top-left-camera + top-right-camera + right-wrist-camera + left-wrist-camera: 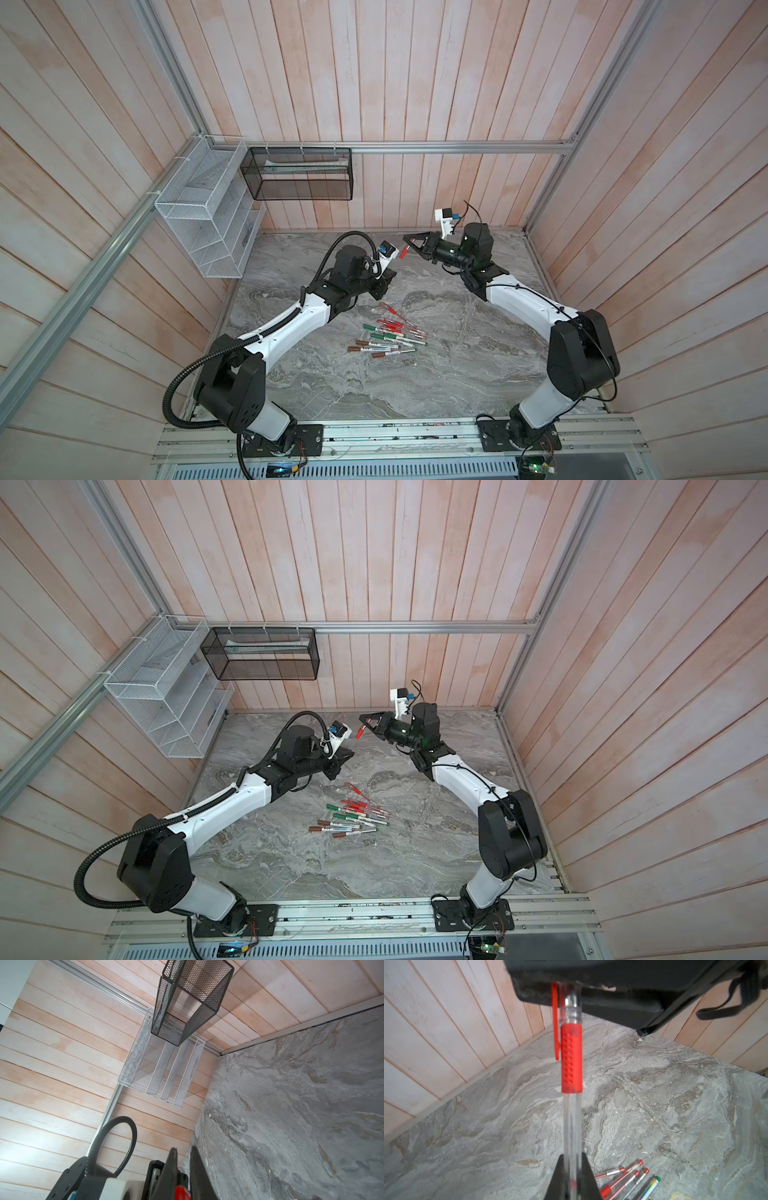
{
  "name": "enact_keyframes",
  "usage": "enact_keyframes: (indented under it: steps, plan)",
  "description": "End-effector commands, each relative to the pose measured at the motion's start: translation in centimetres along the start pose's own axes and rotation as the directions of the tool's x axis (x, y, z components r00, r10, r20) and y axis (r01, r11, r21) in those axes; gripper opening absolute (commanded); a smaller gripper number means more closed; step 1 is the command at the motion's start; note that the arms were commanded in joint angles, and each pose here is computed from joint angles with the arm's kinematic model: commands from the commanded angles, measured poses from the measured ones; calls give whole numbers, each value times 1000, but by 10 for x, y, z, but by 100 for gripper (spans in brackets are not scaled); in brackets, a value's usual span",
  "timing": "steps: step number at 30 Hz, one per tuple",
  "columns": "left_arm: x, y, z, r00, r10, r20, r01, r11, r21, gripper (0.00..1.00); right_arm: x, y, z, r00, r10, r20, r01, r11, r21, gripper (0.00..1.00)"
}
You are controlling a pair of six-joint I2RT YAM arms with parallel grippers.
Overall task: Remove pen caps from pens
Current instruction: Open the pen cap on the pen, then place the pen at the top-left of the table.
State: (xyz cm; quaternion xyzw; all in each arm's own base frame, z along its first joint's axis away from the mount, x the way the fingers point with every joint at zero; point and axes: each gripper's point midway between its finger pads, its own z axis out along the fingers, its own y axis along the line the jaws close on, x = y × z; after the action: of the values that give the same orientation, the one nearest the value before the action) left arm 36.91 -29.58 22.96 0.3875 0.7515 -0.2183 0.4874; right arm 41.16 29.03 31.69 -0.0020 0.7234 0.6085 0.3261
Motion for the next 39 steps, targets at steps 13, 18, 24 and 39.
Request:
enact_keyframes:
  steps: [13,18,24,39]
  plan:
    - [58,-12,-1,980,-15,-196,20,1000,23,0,-115,9,-140,880,-125,457,99,992,80,0]
    - [46,52,-38,959,-262,-106,251,962,-108,0,-95,-25,-144,902,-159,400,75,973,218,0]
    - [77,115,-94,892,-452,-29,426,859,-286,0,-59,-67,-156,934,-189,302,59,919,390,0]
    - [150,148,-98,817,-575,-40,514,758,-401,0,-10,-139,-194,974,-217,64,107,689,717,0]
